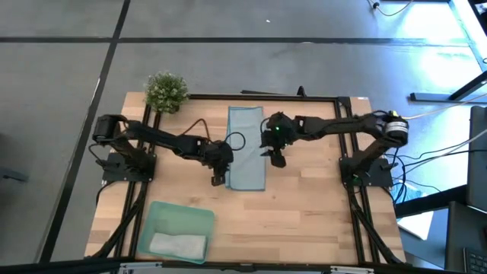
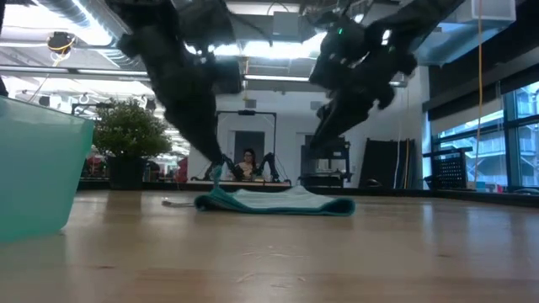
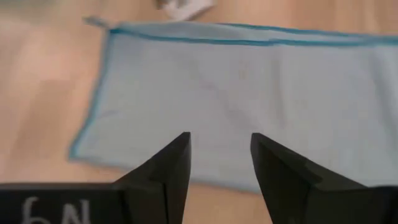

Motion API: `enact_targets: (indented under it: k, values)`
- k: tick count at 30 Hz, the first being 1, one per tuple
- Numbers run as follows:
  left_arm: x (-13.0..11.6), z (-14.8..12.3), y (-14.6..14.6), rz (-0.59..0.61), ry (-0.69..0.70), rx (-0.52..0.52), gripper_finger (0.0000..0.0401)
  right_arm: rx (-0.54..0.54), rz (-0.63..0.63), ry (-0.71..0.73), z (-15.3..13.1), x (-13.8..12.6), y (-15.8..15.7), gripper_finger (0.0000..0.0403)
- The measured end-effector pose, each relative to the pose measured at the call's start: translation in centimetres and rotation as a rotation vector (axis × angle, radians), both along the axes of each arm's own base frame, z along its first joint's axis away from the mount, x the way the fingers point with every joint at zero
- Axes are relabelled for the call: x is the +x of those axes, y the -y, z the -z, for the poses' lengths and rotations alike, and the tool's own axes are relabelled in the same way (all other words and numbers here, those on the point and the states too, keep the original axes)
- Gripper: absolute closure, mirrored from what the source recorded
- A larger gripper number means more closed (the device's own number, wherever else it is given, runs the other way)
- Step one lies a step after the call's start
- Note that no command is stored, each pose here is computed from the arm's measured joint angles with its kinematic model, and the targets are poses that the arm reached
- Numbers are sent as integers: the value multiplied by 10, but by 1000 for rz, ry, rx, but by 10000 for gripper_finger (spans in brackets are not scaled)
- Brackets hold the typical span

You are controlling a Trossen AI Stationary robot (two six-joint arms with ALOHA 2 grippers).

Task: Roll microfiber towels into tight, uniform cylinder then place into a basket
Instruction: Roll the blue microfiber cloth

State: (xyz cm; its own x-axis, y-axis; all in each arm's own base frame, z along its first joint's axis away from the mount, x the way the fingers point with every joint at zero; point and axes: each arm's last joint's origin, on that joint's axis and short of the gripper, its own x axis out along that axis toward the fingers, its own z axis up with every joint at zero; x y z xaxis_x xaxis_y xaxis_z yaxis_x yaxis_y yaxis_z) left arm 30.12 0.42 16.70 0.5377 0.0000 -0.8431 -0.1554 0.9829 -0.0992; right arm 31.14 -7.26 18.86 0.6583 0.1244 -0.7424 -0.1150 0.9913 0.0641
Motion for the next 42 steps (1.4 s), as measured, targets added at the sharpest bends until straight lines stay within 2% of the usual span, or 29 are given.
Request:
enact_targets:
  k: [3, 7, 9, 14, 20, 28, 32, 38, 42]
  values:
    - [-5, -17, 0, -13, 60, 19, 327, -1, -150, -5, -6, -2, -27, 234]
    - [-12, -37, -1, -34, 122, 41, 329, 34, -427, 13, -3, -1, -64, 234]
    - [-16, -46, -1, -37, 159, 44, 330, -6, -481, -4, 3, 1, -78, 234]
    - [-23, -63, -2, -50, 216, 53, 330, -121, -498, -85, 29, 9, -98, 234]
    - [-27, -68, -2, -56, 225, 48, 330, -164, -524, -119, 57, 18, -107, 234]
    - [-28, -67, -2, -78, 215, 30, 330, -209, -495, -148, 75, 25, -107, 240]
    - [-29, -67, -2, -92, 209, 19, 330, -211, -492, -152, 76, 24, -107, 278]
    - [-29, -67, -2, -94, 210, 18, 330, -167, -392, -168, 74, 25, -102, 386]
    - [-29, -67, -2, -94, 210, 18, 330, -150, -366, -168, 65, 24, -96, 385]
